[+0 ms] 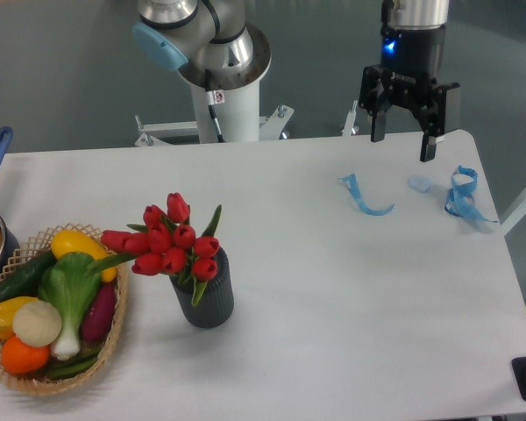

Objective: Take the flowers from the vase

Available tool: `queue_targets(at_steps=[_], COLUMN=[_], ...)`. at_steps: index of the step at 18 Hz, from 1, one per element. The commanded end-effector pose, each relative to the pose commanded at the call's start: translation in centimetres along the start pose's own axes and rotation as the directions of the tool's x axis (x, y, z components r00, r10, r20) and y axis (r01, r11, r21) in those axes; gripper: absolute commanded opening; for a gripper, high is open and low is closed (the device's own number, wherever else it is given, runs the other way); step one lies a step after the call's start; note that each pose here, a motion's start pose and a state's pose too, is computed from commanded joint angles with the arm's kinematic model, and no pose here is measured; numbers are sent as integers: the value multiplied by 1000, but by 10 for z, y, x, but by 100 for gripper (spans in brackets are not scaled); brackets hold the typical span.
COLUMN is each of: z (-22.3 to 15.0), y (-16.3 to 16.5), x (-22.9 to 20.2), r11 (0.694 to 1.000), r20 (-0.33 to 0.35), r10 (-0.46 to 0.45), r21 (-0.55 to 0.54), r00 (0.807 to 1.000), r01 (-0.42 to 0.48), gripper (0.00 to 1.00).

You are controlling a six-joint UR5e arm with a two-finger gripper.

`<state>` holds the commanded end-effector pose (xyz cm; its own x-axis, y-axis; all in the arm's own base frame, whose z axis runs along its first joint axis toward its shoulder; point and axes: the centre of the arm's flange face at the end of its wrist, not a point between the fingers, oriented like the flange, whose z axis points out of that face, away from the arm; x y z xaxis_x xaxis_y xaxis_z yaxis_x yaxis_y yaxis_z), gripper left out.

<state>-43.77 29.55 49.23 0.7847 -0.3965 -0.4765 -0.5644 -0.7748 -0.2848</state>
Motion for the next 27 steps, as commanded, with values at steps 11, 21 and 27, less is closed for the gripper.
queue_targets(at_steps=[11, 21, 27], z=[14, 21, 60], y=[-8, -9, -31], x=[20, 29, 70], r11=[967, 952, 941], r20=[-9, -30, -142], r10=[-242, -280, -293], r21=[78, 122, 131], r00=[970, 960, 946], r01=[242, 281, 311], gripper=[100, 100, 100])
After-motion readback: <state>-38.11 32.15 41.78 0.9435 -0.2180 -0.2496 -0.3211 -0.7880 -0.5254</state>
